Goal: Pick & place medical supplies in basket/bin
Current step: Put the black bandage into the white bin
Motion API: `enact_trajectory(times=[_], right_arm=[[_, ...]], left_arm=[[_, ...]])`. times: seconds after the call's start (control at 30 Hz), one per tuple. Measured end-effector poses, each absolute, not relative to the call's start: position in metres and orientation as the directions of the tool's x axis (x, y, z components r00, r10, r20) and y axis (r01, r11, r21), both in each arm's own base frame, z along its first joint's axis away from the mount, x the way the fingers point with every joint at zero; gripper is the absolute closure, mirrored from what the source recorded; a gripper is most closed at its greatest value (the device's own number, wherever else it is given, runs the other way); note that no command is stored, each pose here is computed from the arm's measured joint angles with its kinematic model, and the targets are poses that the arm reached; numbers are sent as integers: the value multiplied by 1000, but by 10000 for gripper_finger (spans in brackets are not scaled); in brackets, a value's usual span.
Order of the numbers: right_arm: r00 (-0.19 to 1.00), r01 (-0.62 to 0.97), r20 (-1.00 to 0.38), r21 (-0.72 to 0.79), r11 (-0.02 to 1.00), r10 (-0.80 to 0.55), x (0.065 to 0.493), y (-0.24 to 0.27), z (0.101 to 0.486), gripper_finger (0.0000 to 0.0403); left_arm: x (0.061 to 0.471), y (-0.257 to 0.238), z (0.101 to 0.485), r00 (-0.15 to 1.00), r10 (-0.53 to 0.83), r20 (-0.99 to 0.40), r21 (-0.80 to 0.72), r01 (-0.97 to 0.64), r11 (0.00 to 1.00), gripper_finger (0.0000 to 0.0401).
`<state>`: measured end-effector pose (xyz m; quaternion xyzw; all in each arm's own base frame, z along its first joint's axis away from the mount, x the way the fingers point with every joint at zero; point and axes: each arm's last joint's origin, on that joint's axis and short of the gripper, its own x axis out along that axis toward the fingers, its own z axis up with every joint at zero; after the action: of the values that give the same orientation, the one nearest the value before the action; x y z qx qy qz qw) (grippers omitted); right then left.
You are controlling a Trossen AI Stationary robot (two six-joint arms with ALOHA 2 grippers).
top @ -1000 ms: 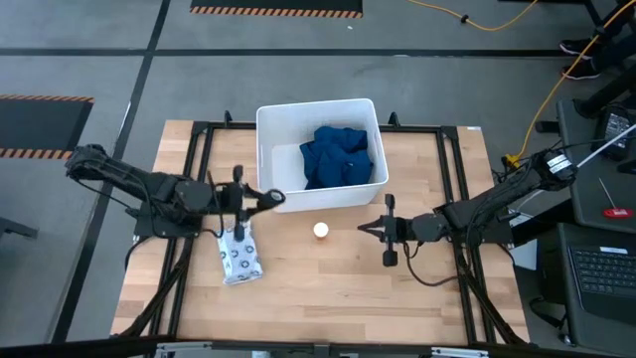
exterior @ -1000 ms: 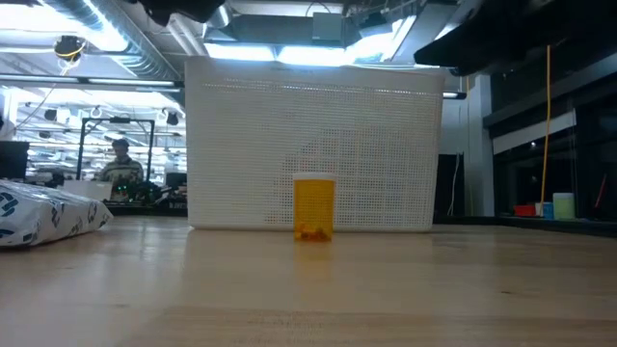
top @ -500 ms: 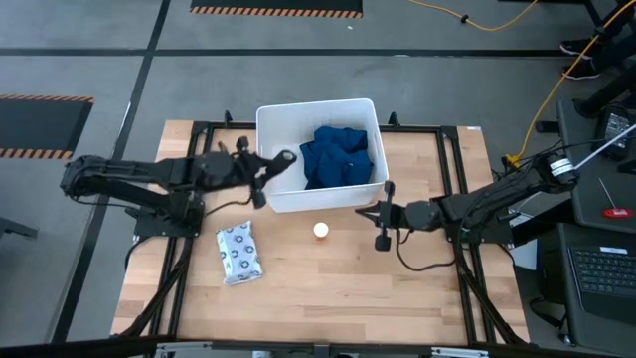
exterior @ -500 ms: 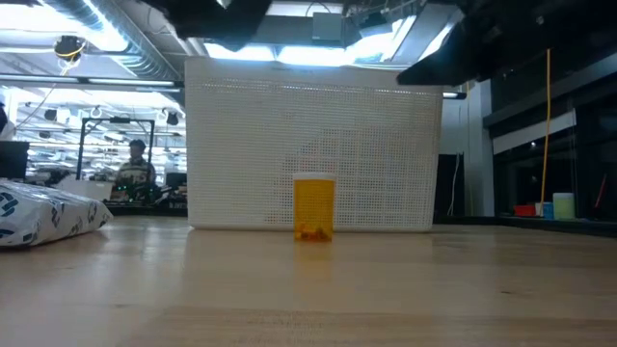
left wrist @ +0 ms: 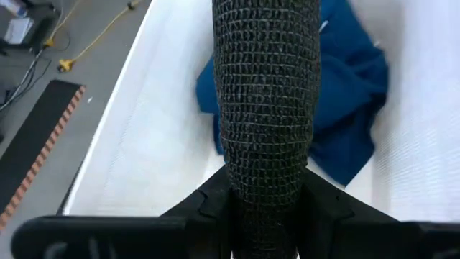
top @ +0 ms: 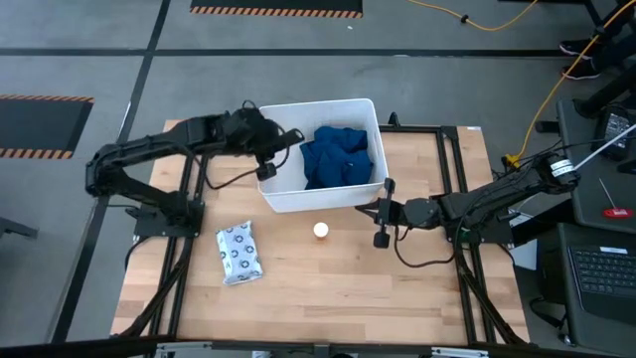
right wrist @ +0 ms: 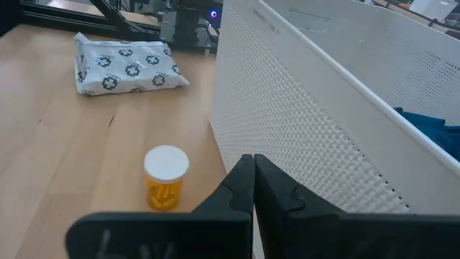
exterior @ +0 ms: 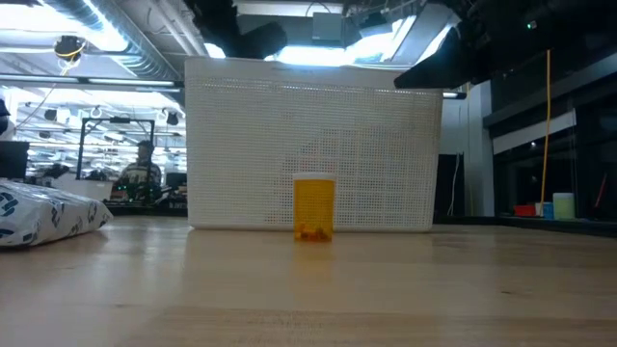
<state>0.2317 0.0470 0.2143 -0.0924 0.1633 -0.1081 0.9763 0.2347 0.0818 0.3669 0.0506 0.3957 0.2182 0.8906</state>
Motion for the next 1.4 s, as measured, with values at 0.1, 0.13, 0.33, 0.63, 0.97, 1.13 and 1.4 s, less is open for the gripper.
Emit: enact_trajectory(times=[0.1, 0.13, 0.33, 0.63, 0.97, 1.13, 1.4], right_arm=[[923, 181, -299, -216, 960, -241, 232, 47, 214, 397], [923, 181, -299, -216, 960, -241, 232, 47, 214, 397], [923, 181, -299, -216, 960, -241, 232, 47, 214, 397], [924, 180, -299, -215, 960, -241, 232, 47, 214, 397], [924, 180, -299, -215, 960, -241, 232, 47, 214, 397], [924, 180, -299, -215, 960, -241, 232, 47, 214, 397], [924, 180, -299, -215, 960, -241, 232, 47, 214, 397]], left_arm=[[238, 90, 373, 571, 439, -693, 277, -351, 894, 304], [238, 92, 373, 566, 441, -697, 277, -354, 893, 304], [245, 103, 364, 545, 404, -734, 257, -328, 909, 304], [267, 113, 339, 475, 376, -795, 277, -268, 923, 304], [291, 124, 304, 366, 367, -855, 321, -182, 929, 304], [299, 132, 288, 316, 363, -877, 326, -165, 931, 302], [306, 150, 263, 232, 355, -906, 333, -132, 934, 298]])
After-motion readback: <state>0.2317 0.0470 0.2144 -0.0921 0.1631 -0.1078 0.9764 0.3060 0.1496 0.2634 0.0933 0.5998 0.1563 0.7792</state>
